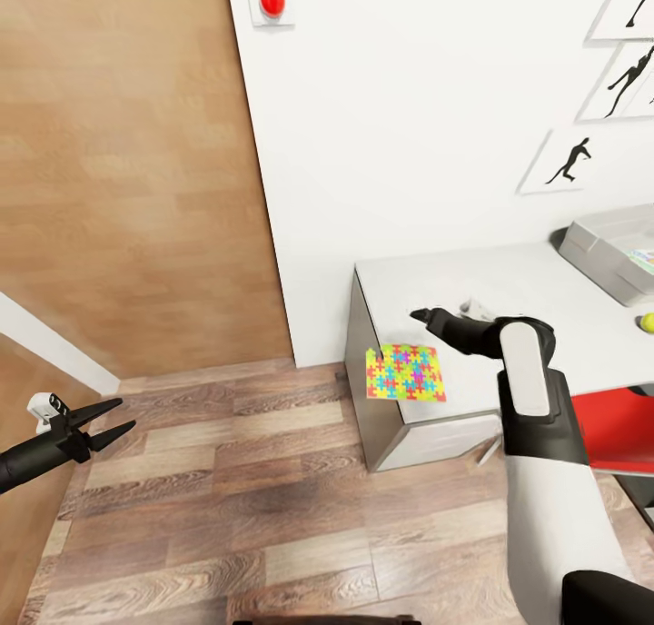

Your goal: Put all the toys in the child's room - the three board games (two on the bed and one on the table), the two jigsaw puzzles on the table, and the tennis ball on the table - inside the toy box on the table in the child's room.

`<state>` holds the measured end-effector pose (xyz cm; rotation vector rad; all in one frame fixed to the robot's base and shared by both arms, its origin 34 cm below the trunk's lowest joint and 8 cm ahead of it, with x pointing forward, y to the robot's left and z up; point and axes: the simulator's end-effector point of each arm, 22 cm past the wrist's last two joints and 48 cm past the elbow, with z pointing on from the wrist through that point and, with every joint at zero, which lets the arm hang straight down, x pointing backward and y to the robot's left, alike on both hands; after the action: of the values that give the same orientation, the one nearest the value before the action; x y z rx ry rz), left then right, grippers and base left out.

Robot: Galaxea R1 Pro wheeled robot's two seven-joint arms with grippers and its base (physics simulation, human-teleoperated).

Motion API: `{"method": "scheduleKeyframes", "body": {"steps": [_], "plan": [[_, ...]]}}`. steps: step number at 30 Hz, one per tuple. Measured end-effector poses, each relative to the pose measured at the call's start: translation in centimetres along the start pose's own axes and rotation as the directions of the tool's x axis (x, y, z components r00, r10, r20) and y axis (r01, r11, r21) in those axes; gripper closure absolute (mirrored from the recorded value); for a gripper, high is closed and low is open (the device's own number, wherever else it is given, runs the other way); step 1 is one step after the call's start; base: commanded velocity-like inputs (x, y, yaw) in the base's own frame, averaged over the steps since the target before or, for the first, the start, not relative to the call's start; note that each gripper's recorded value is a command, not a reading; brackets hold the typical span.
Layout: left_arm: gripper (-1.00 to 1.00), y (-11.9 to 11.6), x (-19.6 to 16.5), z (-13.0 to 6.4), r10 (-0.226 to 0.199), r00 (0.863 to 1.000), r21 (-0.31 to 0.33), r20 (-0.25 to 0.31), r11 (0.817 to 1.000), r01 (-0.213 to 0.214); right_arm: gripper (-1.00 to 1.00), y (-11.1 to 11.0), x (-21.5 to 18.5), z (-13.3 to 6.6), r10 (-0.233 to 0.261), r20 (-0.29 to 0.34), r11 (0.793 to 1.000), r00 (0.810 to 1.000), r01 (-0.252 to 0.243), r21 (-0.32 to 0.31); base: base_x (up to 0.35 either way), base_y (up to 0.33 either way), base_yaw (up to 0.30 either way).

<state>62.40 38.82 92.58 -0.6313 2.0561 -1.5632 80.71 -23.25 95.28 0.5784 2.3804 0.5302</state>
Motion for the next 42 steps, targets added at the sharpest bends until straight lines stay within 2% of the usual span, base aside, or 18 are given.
{"method": "scheduleKeyframes", "body": {"steps": [2,6,8,11,13,16,21,25,27,29,32,36,39,42], "plan": [[-1.00,-0.1,0.0,0.0,0.002,1.000,0.002,0.000,1.000,-0.002,-1.00,-0.2,0.7,-0.6,0.015,-0.014,0.998,1.000,-0.016,-0.057,0.000,0.000,0.000],[-1.00,-0.5,0.1,0.1,0.006,1.000,0.006,-0.002,1.000,-0.006,-1.00,-0.7,1.2,-1.4,0.018,-0.021,0.993,1.000,-0.020,-0.119,0.000,0.000,0.000],[-1.00,-0.6,0.1,0.1,0.009,1.000,0.008,-0.003,1.000,-0.009,-1.00,-0.8,2.2,-1.8,0.023,-0.039,0.984,0.999,-0.029,-0.174,0.000,0.000,0.000],[-1.00,-0.8,0.1,0.1,0.013,1.000,0.009,-0.004,1.000,-0.013,-1.00,-0.5,6.4,-2.8,0.051,-0.112,0.947,0.992,-0.084,-0.311,0.000,0.000,0.000],[-1.00,-0.9,0.1,0.1,0.015,1.000,0.010,-0.004,1.000,-0.015,-1.00,-0.8,9.1,-3.4,0.073,-0.158,0.923,0.985,-0.126,-0.363,0.000,0.000,0.000],[-1.00,-1.1,0.1,0.1,0.019,1.000,0.011,-0.004,1.000,-0.019,-1.00,-1.4,12.1,-4.3,0.104,-0.202,0.895,0.974,-0.180,-0.407,0.000,0.000,0.000],[-1.00,-1.5,0.0,0.1,0.027,1.000,0.011,-0.002,1.000,-0.027,-1.00,-2.5,15.3,-5.5,0.141,-0.228,0.871,0.963,-0.230,-0.434,0.000,0.000,0.000],[-1.00,-1.6,-0.1,0.0,0.033,0.999,0.006,0.000,0.999,-0.033,-1.00,-3.2,15.9,-6.4,0.137,-0.236,0.865,0.962,-0.233,-0.445,0.000,0.000,0.000],[-1.00,-1.5,-0.1,0.0,0.036,0.999,-0.004,-0.001,0.999,-0.036,-1.00,-3.3,15.6,-7.2,0.123,-0.233,0.855,0.965,-0.222,-0.469,0.000,0.000,0.000],[-1.00,-1.4,-0.1,0.0,0.039,0.999,-0.014,-0.003,0.999,-0.039,-1.00,-2.8,15.1,-8.0,0.111,-0.230,0.830,0.967,-0.217,-0.513,0.000,0.000,0.000],[-1.00,-1.3,0.0,0.0,0.044,0.999,-0.022,-0.005,0.999,-0.044,-1.00,-1.5,14.5,-9.4,0.101,-0.223,0.779,0.970,-0.216,-0.589,0.000,0.000,0.000],[-1.00,-1.6,-0.1,-0.1,0.049,0.999,-0.023,-0.005,0.999,-0.049,-1.00,-0.2,13.8,-10.8,0.087,-0.208,0.735,0.974,-0.203,-0.647,0.000,0.000,0.000],[-1.00,-1.8,-0.1,-0.1,0.053,0.999,-0.021,-0.004,0.998,-0.053,-1.00,0.2,13.6,-11.3,0.085,-0.204,0.720,0.975,-0.202,-0.664,0.000,0.000,0.000],[-1.00,-2.0,-0.1,-0.1,0.056,0.998,-0.017,-0.002,0.998,-0.056,-1.00,0.3,13.5,-11.6,0.083,-0.201,0.715,0.976,-0.199,-0.670,0.000,0.000,0.000]]}}
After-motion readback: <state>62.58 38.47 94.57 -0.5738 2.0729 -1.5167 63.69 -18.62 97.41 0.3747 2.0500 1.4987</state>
